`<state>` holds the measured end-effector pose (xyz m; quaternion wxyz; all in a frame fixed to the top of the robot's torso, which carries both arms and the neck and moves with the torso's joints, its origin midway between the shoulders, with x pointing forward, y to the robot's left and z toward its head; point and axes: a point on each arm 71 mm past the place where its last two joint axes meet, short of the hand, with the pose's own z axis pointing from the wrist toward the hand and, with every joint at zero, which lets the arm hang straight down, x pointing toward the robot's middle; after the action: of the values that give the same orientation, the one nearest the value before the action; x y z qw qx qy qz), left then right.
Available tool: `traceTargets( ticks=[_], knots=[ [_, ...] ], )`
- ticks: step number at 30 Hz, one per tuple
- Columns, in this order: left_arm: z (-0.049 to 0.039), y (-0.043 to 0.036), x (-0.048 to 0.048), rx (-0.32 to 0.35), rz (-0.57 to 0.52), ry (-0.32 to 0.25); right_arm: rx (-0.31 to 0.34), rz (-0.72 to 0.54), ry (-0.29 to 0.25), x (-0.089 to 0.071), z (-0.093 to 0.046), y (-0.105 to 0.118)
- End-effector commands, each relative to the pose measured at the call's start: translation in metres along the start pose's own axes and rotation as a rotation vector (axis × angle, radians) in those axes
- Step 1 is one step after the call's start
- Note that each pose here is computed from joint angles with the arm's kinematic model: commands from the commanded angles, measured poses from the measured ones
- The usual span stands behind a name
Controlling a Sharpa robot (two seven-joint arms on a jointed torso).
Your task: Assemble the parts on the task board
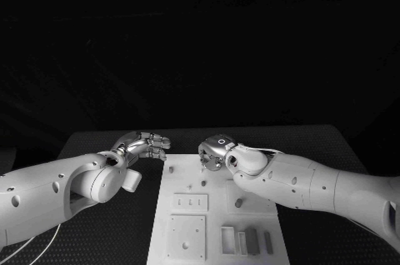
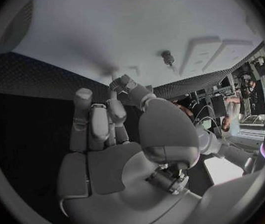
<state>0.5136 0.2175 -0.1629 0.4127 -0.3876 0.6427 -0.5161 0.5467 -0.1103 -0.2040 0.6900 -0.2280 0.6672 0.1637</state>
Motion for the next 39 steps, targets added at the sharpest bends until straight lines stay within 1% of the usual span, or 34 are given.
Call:
traceTargets(
  ticks=[1, 9, 15, 23, 33, 39],
  knots=[
    [-0.0005, -0.0025, 0.0003, 0.014, 0.003, 0.006, 0.014, -0.02, 0.018, 0.0027, -0.002, -0.0039],
    [-0.0006, -0.0024, 0.0, 0.014, 0.003, 0.005, 0.019, -0.016, 0.024, 0.0037, -0.0029, -0.0056],
    [-0.0005, -0.0025, 0.0001, 0.013, 0.003, 0.006, 0.023, 0.018, 0.023, 0.0038, -0.0019, -0.0057],
    [-0.0008, -0.0025, -0.0003, 0.011, 0.003, 0.005, 0.036, 0.05, -0.01, 0.0018, 0.0007, -0.0058],
    [-0.0011, -0.0026, -0.0012, 0.011, 0.003, 0.004, 0.048, 0.077, -0.023, 0.0011, -0.0005, -0.0083],
    [-0.0011, -0.0027, -0.0019, 0.012, 0.004, 0.002, 0.048, 0.106, -0.031, 0.0004, -0.0041, -0.0098]
  ],
)
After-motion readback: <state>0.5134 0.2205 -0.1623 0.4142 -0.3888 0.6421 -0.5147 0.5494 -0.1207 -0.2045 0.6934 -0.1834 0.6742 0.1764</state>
